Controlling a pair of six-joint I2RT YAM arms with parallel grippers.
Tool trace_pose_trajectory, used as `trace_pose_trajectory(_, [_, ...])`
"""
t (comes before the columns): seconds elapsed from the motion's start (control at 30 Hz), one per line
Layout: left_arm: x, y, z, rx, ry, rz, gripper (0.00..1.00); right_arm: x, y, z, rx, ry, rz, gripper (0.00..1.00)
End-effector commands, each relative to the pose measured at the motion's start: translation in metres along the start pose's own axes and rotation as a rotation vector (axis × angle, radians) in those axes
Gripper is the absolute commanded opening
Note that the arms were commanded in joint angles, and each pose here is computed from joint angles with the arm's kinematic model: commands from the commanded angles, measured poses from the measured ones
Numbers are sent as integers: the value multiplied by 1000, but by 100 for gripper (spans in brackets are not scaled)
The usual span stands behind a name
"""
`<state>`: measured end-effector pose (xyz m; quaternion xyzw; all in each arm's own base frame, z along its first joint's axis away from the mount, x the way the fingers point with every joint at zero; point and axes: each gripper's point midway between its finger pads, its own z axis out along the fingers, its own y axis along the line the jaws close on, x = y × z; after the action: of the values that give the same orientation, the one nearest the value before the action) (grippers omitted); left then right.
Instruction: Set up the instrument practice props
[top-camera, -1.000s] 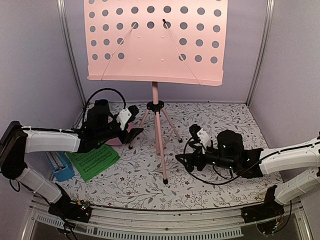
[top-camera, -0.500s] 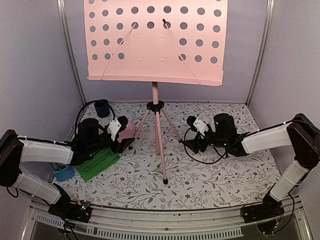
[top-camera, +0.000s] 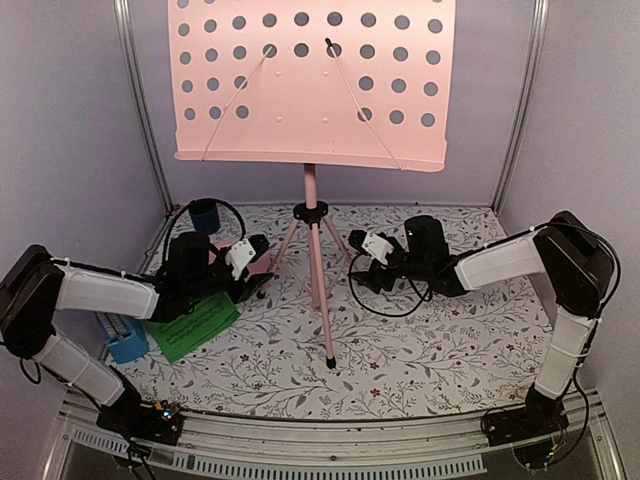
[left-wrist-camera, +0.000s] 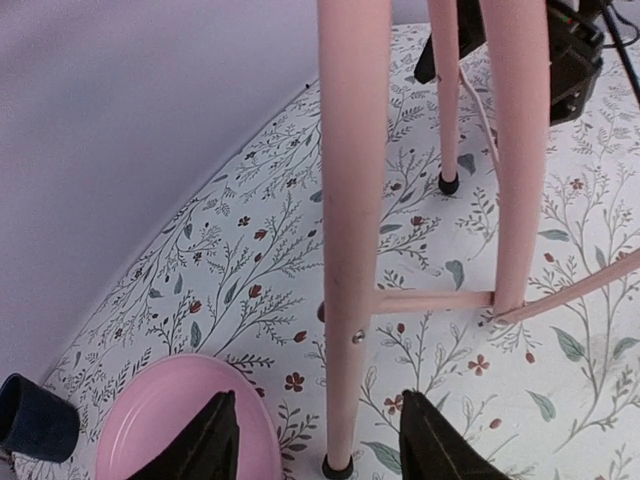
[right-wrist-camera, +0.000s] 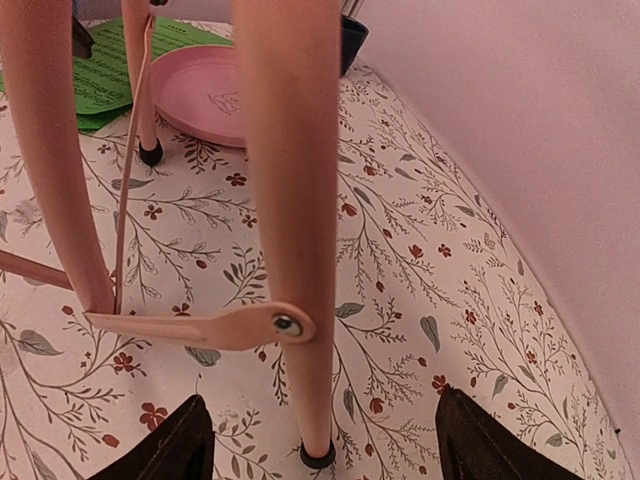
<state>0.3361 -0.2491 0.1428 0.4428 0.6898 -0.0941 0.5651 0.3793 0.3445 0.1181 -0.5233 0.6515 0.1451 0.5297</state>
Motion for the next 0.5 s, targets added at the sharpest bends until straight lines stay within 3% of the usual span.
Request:
trace_pose_trajectory(0.0, [-3, 2, 13, 14, 0, 70, 54, -11, -4, 10, -23, -48, -56, 76])
trace_pose_trajectory(0.23, [-4, 0, 33, 44, 12, 105, 47, -14, -7, 21, -32, -54, -72, 68])
trace_pose_trajectory(0.47, [-6, 2, 42, 19, 5, 126, 30, -15, -11, 28, -24, -56, -89, 57])
